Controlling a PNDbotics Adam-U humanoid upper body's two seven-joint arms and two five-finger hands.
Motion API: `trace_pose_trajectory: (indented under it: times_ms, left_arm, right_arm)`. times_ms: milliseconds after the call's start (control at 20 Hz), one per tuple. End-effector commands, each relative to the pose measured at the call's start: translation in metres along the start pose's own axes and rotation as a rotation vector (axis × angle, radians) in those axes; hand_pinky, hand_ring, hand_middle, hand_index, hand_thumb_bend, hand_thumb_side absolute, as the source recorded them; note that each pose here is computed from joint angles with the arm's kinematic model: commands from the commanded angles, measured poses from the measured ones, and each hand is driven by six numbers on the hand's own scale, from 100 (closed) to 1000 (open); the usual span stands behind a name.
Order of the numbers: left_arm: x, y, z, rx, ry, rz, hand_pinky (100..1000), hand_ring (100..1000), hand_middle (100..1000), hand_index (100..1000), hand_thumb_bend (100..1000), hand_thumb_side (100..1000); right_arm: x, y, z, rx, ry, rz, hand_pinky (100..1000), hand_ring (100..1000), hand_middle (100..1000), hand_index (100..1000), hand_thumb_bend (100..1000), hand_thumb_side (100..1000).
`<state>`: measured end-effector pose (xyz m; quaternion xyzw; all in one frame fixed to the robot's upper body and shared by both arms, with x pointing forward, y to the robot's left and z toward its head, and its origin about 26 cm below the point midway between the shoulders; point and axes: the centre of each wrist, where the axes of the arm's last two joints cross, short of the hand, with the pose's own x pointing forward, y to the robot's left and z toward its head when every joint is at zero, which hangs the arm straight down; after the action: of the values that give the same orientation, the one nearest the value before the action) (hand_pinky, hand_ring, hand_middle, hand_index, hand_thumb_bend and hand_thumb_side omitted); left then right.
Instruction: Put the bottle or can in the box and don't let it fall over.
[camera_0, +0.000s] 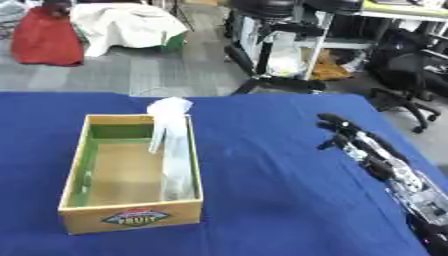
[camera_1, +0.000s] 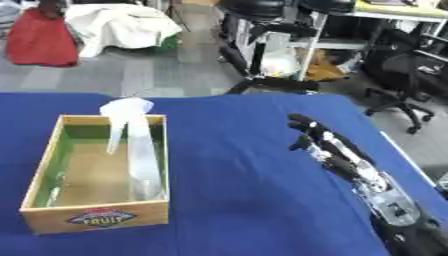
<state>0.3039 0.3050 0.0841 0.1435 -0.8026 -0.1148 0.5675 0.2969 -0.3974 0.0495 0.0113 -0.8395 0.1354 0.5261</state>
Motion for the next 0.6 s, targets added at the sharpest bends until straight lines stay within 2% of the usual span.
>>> trace_pose_trajectory:
  times_ms: [50, 450, 600]
  left_arm:
    - [0.005, 0.006, -0.002, 0.019, -0.022, -0.015, 668, 561, 510, 872, 304, 753]
    - [0.004, 0.004, 0.000, 0.028, -0.014, -0.004, 666, 561, 510, 866, 303, 747]
    - [-0.003, 0.002, 0.007, 0.044, 0.014, 0.013, 667, 561, 511, 866, 304, 749]
  right_arm:
    - [0.023, 0.004, -0.006, -0.064, -0.055, -0.079, 704, 1000, 1000, 1000, 100, 749]
    - [0.031, 0.008, -0.002, -0.093, -0.063, -0.094, 707, 1000, 1000, 1000, 100, 732]
    - [0.031, 0.025, 0.014, -0.096, -0.084, -0.117, 705, 1000, 1000, 1000, 100, 738]
